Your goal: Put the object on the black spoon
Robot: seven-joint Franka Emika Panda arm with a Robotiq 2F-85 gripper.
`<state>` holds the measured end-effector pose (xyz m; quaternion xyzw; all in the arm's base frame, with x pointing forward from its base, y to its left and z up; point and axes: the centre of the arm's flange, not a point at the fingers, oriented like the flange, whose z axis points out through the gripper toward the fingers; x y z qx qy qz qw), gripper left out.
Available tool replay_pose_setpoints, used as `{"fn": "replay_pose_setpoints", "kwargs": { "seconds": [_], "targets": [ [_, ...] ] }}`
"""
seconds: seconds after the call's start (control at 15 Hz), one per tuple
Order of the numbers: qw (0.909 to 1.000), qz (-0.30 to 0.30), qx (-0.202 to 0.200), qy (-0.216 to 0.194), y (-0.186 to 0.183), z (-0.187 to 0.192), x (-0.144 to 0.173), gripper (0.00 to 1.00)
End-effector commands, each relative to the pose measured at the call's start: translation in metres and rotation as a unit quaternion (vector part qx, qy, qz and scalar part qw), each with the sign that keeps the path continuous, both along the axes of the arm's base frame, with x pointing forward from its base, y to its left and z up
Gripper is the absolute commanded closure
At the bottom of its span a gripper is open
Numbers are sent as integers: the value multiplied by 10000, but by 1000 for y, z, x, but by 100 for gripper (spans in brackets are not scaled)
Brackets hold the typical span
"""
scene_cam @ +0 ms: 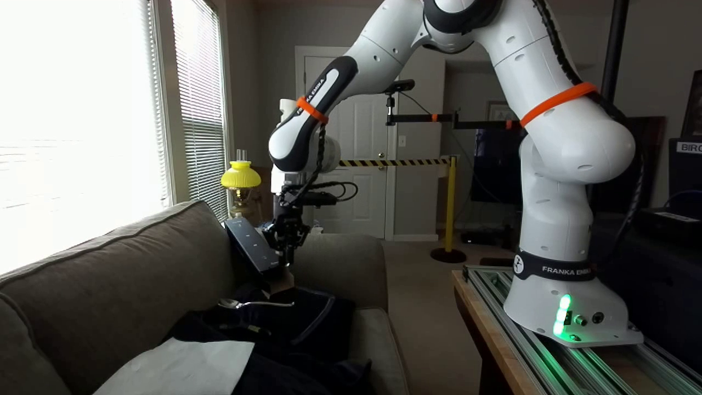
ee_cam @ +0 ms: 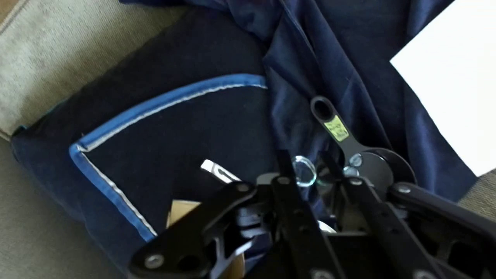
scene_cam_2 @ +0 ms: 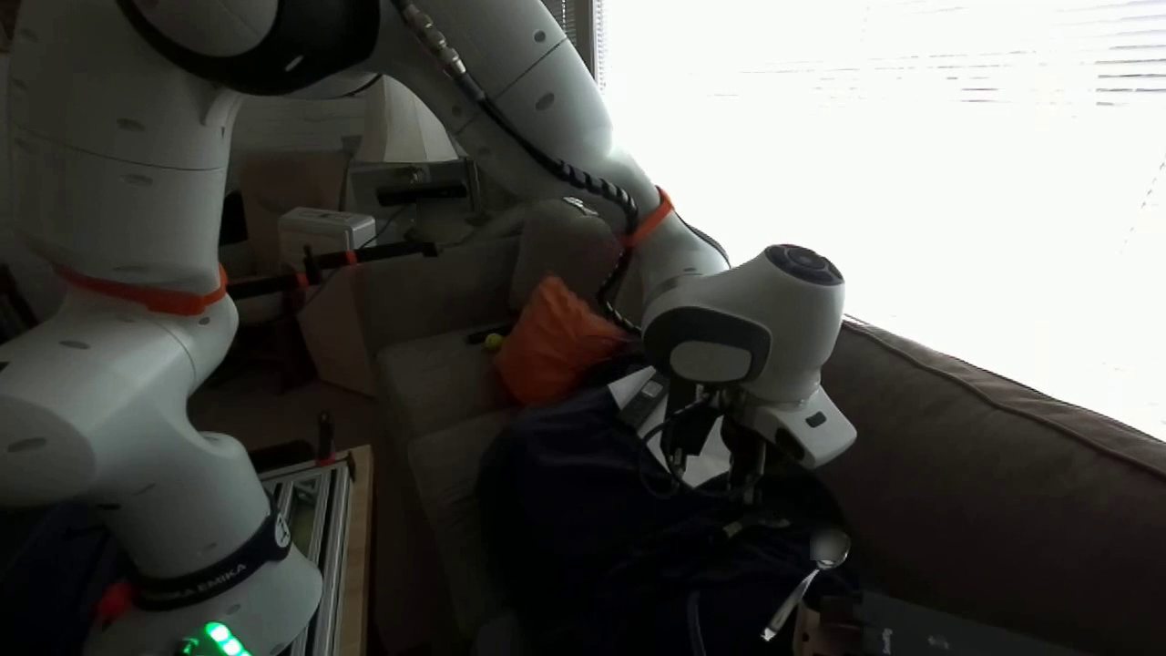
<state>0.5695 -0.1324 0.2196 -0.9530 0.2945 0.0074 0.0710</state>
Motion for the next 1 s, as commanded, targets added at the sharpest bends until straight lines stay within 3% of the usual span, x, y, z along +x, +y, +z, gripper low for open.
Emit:
{"fn": "replay_pose_setpoints", "kwargs": {
  "seconds": [0.0,0.8,0.87,0.93],
  "targets": [
    [9992,319,37,-253,6,13,27,95],
    [9945,599,337,-793,43,-33,81,95],
    [9943,593,280,-838,45,-38,83,54],
    [9941,589,231,-876,46,-42,85,52]
  ]
}}
